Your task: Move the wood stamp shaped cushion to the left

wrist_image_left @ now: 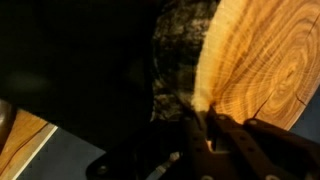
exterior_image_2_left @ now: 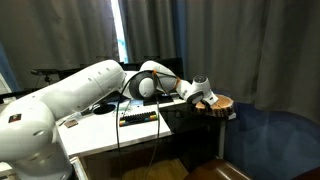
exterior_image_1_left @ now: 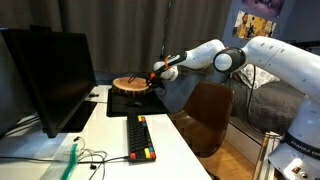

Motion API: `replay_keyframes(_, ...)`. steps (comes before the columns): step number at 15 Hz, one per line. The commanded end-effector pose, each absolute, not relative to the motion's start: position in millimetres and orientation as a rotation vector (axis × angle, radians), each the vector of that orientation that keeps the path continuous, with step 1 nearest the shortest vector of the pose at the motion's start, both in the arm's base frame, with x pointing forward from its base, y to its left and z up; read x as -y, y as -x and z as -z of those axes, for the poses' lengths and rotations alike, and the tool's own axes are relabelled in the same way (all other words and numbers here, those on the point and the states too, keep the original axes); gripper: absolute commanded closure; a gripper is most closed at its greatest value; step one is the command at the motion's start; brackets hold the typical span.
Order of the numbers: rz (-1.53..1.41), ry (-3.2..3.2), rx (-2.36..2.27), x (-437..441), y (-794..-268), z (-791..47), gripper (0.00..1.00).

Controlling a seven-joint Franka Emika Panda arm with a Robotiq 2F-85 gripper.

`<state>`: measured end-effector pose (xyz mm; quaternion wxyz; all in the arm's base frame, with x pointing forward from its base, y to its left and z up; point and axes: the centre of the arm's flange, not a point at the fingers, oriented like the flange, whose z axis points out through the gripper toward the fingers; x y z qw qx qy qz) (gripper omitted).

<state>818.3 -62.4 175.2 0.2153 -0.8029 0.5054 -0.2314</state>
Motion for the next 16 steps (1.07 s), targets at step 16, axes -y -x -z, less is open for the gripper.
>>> replay_keyframes(16, 0.319, 2.187, -1.071, 48.3, -699.7, -353.5, 0.97)
